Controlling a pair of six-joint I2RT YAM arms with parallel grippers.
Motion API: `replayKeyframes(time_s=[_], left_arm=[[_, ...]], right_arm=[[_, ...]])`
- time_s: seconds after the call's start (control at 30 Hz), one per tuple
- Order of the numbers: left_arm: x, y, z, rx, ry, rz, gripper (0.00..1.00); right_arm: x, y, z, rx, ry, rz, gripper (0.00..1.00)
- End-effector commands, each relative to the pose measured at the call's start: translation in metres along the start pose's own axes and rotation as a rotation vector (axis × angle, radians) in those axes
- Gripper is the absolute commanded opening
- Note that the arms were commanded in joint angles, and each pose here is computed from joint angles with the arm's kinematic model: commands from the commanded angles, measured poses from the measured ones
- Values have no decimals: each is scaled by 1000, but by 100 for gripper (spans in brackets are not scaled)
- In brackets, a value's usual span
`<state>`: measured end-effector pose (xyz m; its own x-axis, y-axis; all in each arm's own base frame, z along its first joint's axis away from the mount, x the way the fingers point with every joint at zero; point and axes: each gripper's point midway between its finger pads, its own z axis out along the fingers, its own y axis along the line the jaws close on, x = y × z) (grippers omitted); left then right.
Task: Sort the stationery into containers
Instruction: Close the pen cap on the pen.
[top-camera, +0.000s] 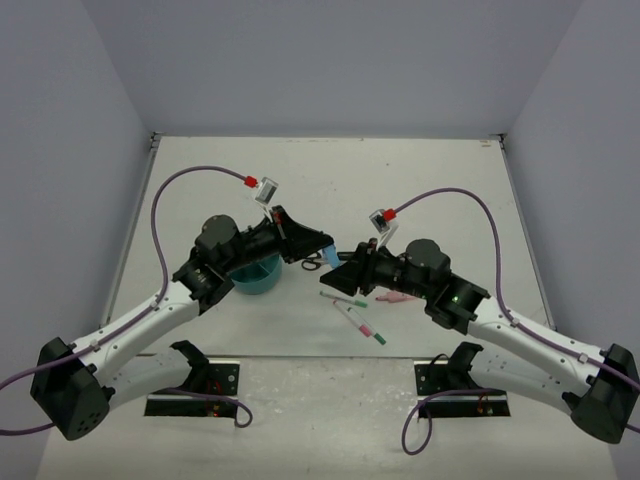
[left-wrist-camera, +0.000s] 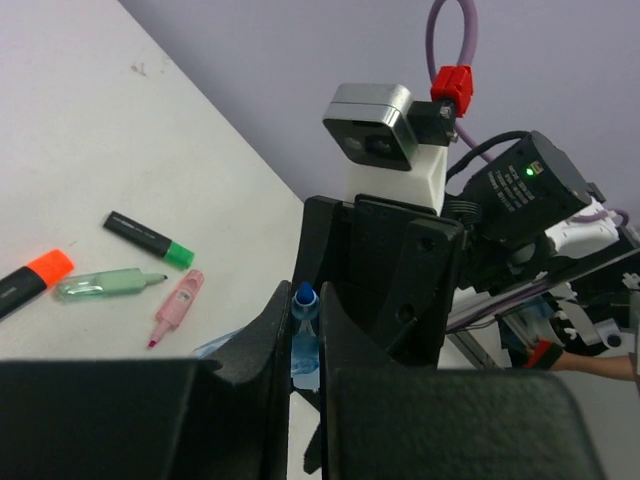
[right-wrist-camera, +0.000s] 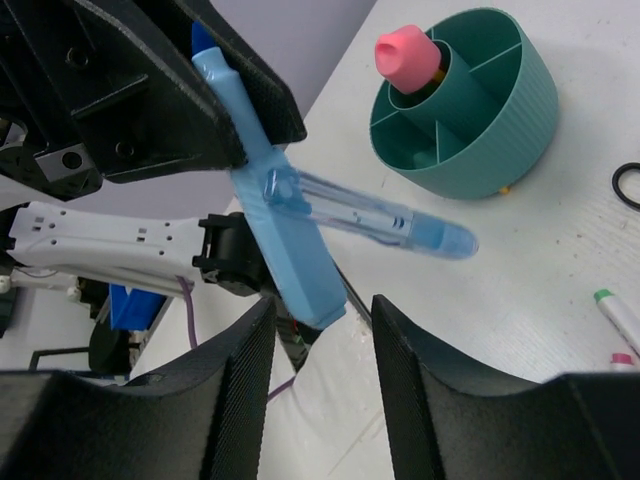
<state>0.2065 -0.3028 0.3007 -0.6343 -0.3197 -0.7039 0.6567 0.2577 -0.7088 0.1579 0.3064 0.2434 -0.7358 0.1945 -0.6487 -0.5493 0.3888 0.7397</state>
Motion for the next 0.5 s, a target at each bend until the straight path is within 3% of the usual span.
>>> replayKeyframes(time_s=[0.0,0.27,0.47], left_arm=[[6,-23,2,127,29,-6,0],[16,-19,3,124,57,-11,0],[31,-18,8,134,93,-22,0]], right_arm=[[-24,17,4,-59,-54,-24,43],[-48,36,4,-101,-107,-67,40],[-61,42,-1,-93,-142,-110,32]])
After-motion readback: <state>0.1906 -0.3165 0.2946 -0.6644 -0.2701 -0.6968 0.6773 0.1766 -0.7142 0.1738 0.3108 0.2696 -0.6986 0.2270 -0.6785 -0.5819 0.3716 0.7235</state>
